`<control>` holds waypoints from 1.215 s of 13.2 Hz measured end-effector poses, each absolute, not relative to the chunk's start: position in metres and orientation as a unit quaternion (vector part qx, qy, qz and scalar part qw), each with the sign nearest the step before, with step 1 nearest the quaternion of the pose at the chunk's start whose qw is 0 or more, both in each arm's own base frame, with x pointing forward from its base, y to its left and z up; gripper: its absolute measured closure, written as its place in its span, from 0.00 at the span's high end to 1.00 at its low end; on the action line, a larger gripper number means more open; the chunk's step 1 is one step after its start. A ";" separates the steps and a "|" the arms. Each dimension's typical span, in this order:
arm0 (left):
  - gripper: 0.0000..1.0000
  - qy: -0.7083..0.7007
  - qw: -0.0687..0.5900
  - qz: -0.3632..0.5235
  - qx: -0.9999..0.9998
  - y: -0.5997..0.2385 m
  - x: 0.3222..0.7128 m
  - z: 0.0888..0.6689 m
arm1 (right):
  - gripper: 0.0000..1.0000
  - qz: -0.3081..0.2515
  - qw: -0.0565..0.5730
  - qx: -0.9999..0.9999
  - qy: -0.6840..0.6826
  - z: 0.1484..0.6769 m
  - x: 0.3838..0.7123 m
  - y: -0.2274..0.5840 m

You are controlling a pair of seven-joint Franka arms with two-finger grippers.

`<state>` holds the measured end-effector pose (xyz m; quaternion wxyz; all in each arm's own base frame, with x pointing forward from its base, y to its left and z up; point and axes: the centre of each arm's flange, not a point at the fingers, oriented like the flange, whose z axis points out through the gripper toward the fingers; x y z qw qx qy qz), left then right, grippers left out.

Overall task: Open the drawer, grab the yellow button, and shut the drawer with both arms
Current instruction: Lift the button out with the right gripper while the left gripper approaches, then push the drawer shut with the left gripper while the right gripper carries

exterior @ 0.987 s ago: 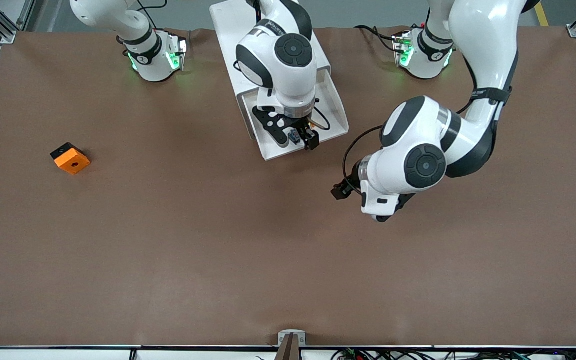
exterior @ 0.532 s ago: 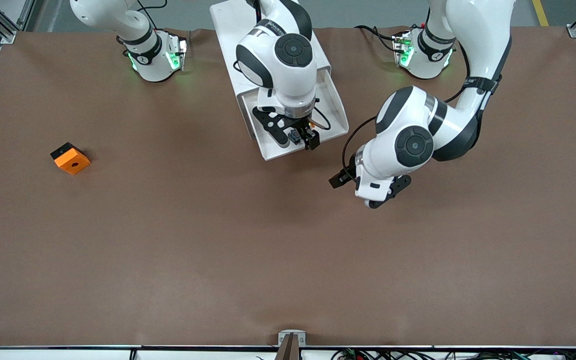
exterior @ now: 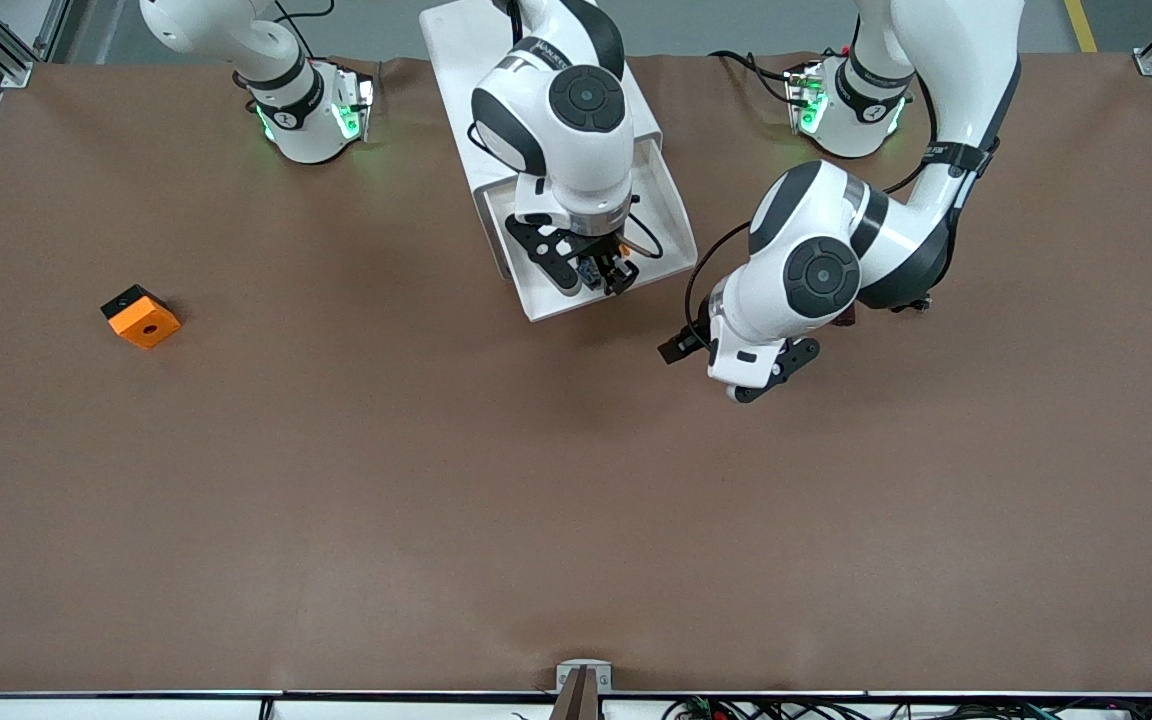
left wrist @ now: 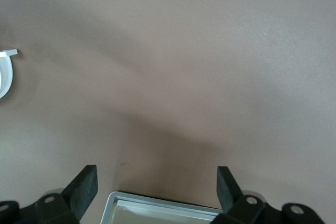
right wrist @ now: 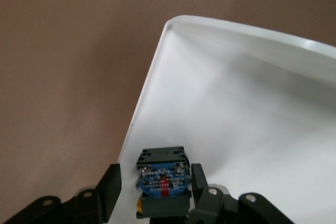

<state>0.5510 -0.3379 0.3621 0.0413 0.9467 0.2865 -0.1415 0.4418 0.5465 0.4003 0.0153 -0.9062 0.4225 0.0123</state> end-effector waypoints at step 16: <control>1.00 0.246 0.043 -0.137 0.959 -0.373 0.484 0.333 | 0.41 0.027 0.033 -0.929 0.368 0.465 0.499 0.486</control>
